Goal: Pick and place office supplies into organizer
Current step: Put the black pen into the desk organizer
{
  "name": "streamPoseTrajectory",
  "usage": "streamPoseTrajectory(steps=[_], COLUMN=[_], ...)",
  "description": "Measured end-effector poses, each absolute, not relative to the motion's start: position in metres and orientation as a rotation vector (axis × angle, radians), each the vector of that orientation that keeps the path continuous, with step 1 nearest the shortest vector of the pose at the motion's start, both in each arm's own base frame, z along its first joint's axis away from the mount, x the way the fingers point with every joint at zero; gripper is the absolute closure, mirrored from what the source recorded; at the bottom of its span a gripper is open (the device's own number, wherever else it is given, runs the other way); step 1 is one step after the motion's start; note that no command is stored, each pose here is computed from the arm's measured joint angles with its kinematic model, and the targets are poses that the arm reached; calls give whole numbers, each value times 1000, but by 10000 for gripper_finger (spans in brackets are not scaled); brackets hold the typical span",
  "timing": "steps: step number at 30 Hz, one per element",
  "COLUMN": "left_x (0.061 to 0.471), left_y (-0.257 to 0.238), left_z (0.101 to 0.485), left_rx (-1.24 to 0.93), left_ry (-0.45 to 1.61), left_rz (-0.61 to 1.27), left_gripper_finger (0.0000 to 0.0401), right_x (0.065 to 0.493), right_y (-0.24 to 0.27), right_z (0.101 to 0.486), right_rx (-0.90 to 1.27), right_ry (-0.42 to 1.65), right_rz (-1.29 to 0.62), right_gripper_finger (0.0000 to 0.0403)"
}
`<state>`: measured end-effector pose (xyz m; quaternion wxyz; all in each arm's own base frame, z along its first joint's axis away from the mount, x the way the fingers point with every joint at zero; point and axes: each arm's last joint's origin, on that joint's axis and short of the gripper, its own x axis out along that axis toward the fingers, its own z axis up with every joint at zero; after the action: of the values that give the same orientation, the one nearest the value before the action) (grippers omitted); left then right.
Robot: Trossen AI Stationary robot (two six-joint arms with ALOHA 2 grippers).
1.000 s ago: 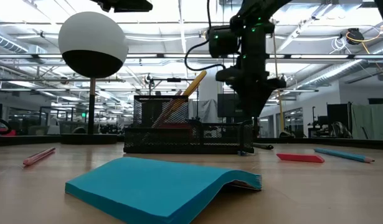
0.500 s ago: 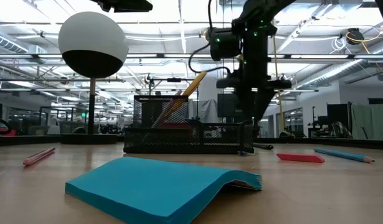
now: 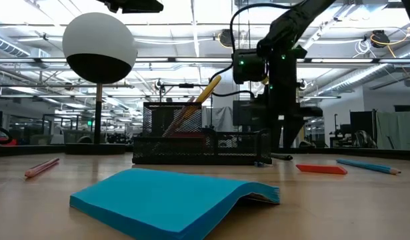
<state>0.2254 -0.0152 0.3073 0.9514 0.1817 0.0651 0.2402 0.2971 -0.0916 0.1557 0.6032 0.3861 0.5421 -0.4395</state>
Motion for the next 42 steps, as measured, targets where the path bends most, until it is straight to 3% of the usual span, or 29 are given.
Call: streamPoseTrajectory(steps=[16,28,42], left_x=[225,225,225], left_y=[-15,-15,-15], left_z=[307,307,307], left_rx=[370,369,369], left_ry=[132,132,132], left_rz=[488,488,488], left_gripper_finger=[281,281,281], right_x=[300,300,300], right_y=[-90,-90,-90], right_z=[124,123,123], right_rx=[901,881,827], right_ry=[1319,1331,1369], right_rz=[-979,-941,-863], right_gripper_finger=[282,387,389])
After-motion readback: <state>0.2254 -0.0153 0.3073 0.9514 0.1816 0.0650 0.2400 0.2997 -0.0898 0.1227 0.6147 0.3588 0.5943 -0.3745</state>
